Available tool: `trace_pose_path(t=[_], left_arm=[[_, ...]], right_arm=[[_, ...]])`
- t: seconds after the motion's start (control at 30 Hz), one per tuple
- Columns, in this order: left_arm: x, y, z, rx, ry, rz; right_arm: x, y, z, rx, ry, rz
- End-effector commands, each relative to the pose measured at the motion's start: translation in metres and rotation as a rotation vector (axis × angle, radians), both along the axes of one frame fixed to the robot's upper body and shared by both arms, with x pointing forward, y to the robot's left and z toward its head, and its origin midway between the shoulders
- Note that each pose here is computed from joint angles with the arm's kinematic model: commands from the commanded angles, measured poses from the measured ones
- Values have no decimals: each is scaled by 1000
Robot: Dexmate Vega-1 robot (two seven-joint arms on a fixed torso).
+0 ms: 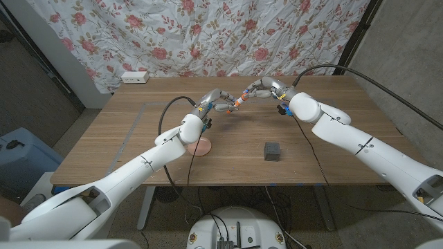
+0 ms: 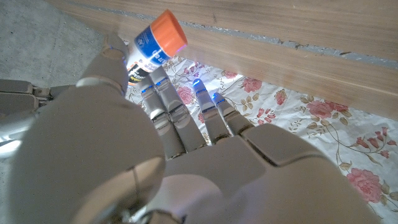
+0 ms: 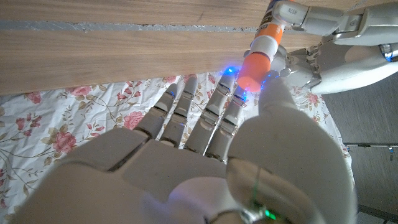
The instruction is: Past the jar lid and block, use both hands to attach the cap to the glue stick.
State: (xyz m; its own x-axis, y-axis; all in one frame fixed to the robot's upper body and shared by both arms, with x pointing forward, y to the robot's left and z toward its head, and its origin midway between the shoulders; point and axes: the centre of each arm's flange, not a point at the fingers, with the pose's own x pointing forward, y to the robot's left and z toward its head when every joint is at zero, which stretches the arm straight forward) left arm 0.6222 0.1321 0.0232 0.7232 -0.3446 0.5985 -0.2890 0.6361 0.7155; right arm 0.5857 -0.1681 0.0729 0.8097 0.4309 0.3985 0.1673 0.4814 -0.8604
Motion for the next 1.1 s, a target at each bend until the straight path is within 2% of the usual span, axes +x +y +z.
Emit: trace_pose_path(t=[0.03, 1.1], left_arm=[[0, 0, 0, -1, -2, -1], [-1, 0, -1, -8, -4, -3]], right_arm=[[1, 1, -1, -3, 2, -1], [-2, 3, -5, 9, 4, -2]])
